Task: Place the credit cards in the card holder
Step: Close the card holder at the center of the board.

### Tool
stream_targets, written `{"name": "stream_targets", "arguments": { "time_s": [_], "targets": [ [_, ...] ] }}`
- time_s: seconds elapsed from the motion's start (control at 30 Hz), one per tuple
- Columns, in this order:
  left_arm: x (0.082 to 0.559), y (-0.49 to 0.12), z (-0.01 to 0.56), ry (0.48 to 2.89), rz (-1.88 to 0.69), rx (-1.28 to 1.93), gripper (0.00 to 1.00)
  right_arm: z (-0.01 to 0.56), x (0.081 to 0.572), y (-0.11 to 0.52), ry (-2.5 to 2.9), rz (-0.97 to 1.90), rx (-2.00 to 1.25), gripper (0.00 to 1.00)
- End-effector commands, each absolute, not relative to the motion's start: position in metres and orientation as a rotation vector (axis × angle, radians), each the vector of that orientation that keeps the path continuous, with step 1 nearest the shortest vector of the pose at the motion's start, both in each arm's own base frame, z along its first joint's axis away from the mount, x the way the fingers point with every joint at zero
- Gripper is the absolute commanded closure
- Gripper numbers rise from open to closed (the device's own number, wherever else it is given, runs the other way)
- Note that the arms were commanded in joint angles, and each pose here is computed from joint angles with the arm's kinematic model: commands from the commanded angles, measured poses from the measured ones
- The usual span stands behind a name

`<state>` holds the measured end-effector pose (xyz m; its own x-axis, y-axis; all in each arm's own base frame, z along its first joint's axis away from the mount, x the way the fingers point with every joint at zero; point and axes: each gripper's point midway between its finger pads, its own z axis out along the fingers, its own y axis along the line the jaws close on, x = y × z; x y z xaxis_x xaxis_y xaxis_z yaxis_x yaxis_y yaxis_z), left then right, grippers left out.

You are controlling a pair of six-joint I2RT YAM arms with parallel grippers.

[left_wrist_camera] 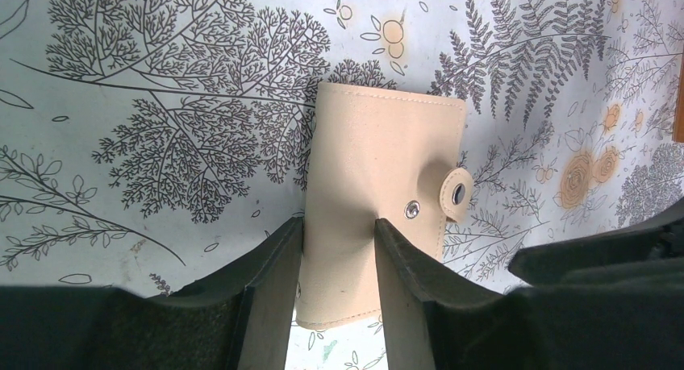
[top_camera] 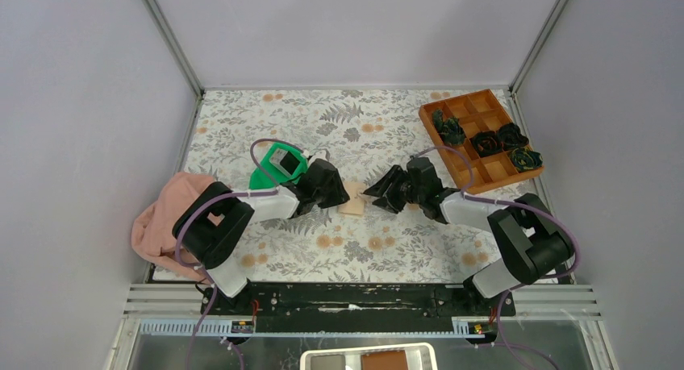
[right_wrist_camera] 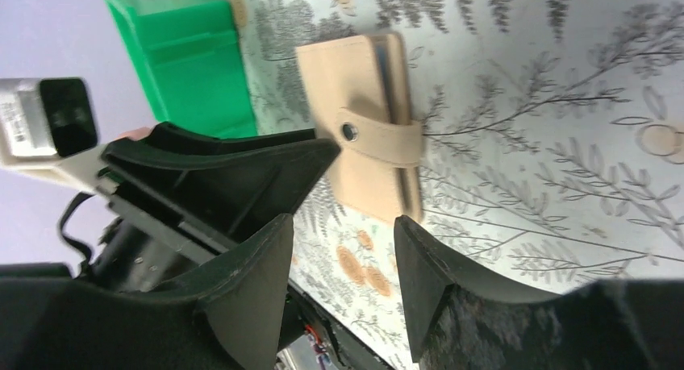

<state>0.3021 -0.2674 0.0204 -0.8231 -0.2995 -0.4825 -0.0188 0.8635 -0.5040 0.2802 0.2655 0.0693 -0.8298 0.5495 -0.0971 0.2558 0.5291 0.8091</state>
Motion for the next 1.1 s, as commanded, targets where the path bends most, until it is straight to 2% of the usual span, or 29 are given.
{"name": "stream_targets", "arguments": {
  "time_s": [0.0,0.47,1.07],
  "targets": [
    [0.276,-0.248,-0.010,2.581,-0.554,-0.211,0.54,0.053,0.288,0.260,2.468,1.083,0.654,0.43],
    [0.275,-0.250,-0.010,2.593,-0.558,-0.182,0.54,0.024,0.310,0.267,2.458,1.060,0.859,0.43],
    [0.280,-0.255,-0.012,2.595,-0.570,-0.164,0.54,0.010,0.310,0.256,2.515,0.841,1.080,0.42]
  ]
}}
